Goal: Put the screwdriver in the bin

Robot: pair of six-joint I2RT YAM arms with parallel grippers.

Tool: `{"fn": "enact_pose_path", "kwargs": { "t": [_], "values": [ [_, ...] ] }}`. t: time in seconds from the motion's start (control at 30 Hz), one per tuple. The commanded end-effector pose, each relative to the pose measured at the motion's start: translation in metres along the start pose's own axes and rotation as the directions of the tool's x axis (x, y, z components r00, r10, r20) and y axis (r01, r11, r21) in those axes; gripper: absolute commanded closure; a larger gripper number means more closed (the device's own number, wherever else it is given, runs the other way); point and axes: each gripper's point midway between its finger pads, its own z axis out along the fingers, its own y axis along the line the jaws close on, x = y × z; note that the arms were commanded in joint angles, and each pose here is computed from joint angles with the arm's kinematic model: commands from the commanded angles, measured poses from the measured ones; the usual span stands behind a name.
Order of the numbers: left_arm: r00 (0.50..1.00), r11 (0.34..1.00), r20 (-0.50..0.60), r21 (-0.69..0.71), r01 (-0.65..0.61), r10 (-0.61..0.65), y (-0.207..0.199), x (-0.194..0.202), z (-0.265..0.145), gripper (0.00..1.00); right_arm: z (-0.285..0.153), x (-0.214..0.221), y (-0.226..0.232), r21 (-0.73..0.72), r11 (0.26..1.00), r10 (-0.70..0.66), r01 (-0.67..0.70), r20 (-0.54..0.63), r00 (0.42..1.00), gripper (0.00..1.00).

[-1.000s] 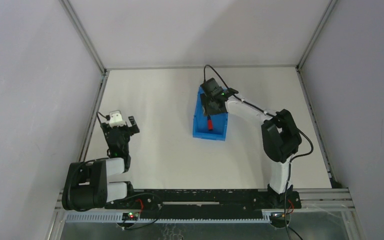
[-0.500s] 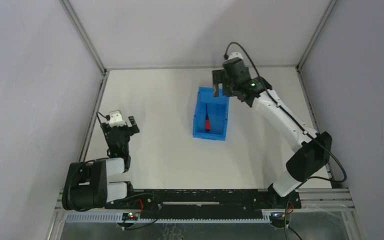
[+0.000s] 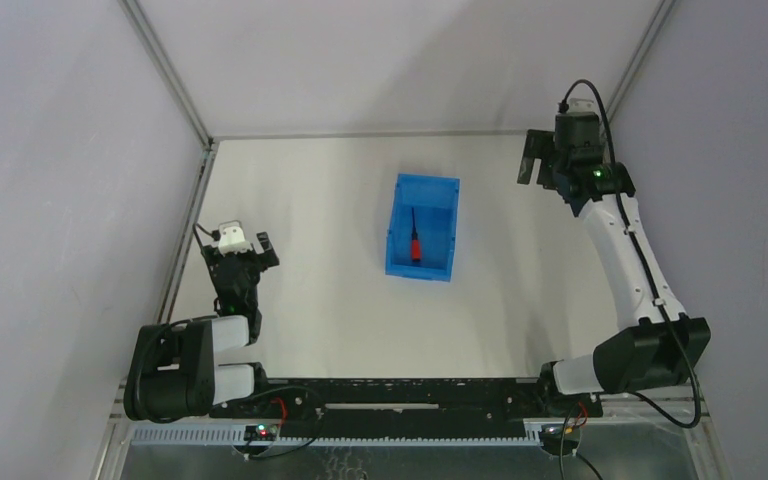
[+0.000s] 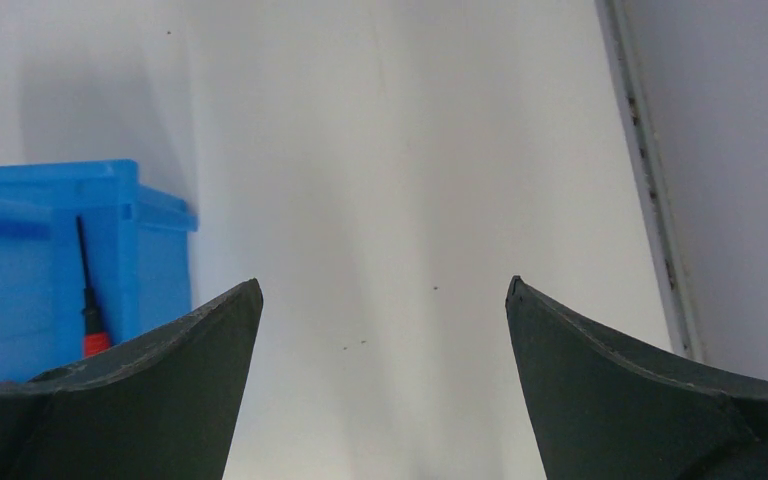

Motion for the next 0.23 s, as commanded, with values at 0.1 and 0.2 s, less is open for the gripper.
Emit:
{"fn": "enact_pose_path", "kwargs": {
  "t": [0.1,0.2],
  "values": [
    [0.992,1.0,0.123,0.012,0.02,-0.021,-0.0034,-0.0404,0.0092,0.0,-0.0065,-0.0072,-0.0177,0.038,0.999,-0.04,0.037,0.057,0.998,0.0],
    [0.992,1.0,0.122,0.012,0.02,-0.021,-0.0036,-0.04,0.0092,0.0,-0.0074,-0.0087,-0.0161,0.028,0.999,-0.032,0.03,0.065,0.997,0.0]
  ]
}}
